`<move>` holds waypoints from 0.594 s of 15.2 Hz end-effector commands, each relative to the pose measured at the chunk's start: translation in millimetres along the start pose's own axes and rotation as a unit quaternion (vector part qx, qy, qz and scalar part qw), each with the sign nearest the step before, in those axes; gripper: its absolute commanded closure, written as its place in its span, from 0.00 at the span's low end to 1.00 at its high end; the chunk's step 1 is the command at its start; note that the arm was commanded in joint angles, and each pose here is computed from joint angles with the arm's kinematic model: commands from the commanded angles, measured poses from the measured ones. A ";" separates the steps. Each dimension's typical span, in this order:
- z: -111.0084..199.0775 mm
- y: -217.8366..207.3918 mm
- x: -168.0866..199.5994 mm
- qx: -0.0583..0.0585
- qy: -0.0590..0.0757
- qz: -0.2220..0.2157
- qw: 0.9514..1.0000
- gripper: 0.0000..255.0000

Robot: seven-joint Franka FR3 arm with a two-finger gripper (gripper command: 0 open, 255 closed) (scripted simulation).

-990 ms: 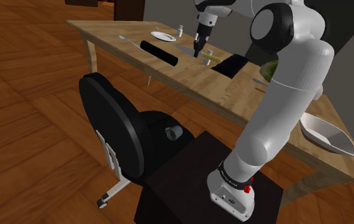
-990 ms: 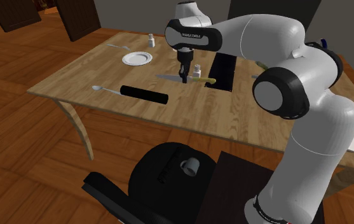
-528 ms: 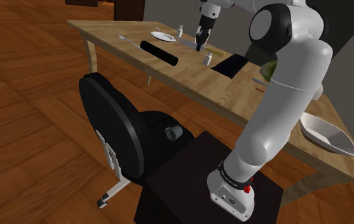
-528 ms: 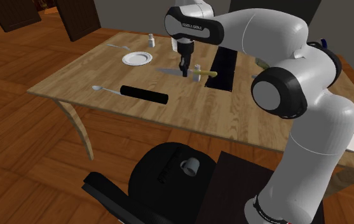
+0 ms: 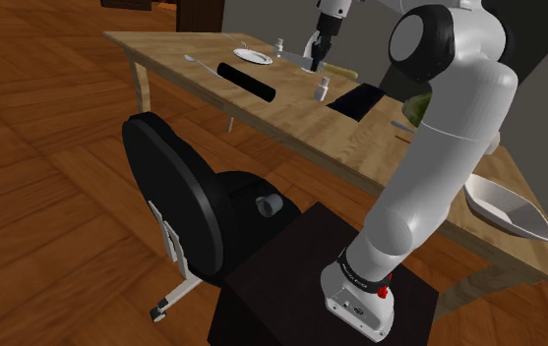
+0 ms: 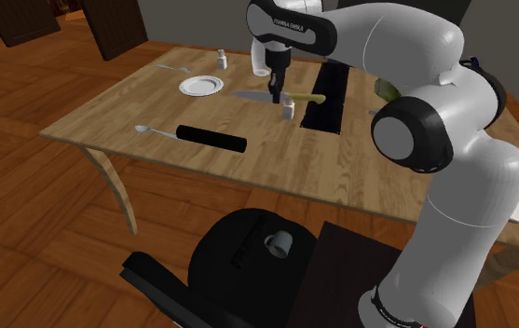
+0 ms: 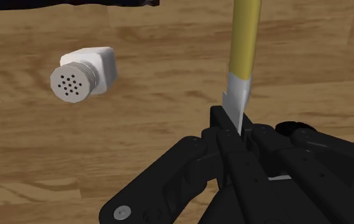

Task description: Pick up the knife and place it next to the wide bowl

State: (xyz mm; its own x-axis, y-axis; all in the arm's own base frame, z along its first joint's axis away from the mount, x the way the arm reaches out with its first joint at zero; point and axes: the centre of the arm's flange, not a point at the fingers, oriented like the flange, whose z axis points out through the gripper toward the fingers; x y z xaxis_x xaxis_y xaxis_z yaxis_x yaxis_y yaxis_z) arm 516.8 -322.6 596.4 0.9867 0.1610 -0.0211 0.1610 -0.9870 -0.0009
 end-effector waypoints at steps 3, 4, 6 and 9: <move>1.7 8.8 -48.5 0.000 0.000 0.000 1.000 1.00; 1.9 11.7 -61.4 0.000 0.000 0.000 1.000 1.00; 2.4 17.4 -87.2 0.000 0.000 0.000 1.000 1.00; 3.1 25.9 -125.9 0.000 0.000 0.000 1.000 1.00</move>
State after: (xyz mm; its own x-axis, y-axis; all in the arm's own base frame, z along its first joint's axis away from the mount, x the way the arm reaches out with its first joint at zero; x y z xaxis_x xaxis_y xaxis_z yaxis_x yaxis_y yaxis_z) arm 411.2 -363.0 596.7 0.9869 0.1600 -0.0205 0.1600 -0.9871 -0.0006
